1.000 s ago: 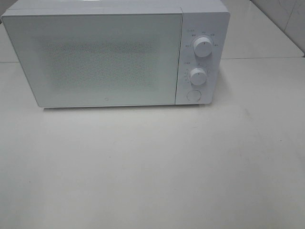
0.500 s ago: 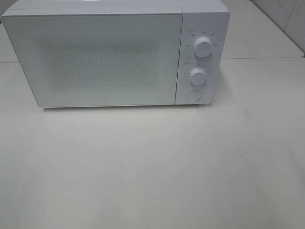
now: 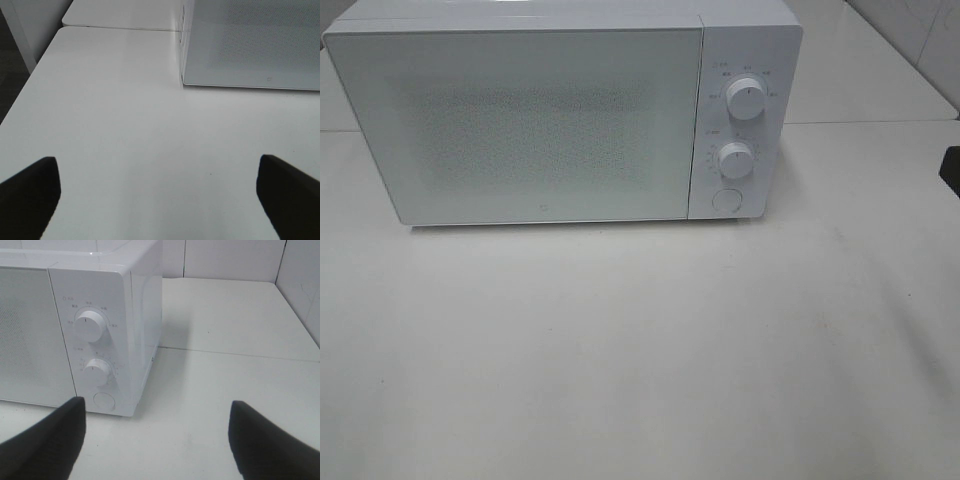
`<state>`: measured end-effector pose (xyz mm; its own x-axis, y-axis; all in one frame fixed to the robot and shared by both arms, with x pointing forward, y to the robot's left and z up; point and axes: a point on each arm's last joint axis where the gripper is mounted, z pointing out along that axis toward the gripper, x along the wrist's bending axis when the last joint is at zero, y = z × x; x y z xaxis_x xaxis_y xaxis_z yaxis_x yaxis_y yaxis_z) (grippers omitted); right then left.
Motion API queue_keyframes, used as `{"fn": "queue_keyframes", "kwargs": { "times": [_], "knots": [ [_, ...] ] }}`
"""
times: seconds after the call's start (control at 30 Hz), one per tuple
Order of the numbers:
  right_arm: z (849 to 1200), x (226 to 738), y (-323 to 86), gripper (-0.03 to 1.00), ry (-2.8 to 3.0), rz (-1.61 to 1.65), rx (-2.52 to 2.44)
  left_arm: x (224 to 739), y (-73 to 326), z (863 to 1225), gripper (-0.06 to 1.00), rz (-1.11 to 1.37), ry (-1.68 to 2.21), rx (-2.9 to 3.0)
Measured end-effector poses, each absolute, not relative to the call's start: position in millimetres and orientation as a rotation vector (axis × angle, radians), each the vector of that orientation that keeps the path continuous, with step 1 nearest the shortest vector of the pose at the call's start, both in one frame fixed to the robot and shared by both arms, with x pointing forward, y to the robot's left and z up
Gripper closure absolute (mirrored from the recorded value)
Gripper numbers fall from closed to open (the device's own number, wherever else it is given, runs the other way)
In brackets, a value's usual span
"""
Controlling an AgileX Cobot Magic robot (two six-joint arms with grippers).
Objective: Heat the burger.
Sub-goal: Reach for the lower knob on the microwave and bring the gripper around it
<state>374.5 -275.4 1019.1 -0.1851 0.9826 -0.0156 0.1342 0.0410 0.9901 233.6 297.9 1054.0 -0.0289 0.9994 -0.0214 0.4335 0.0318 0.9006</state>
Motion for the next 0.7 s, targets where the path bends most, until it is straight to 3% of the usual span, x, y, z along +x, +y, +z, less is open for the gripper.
{"fn": "queue_keyframes", "kwargs": {
  "times": [0.5, 0.7],
  "knots": [
    [1009.2, 411.0, -264.5, 0.21, 1.399, 1.385, 1.105, 233.6, 297.9, 1054.0, -0.04, 0.959, 1.563, 1.498],
    [989.4, 429.8, -260.1, 0.21, 1.446, 1.355, 1.072, 233.6, 297.9, 1054.0, -0.04, 0.959, 1.563, 1.498]
  ]
}}
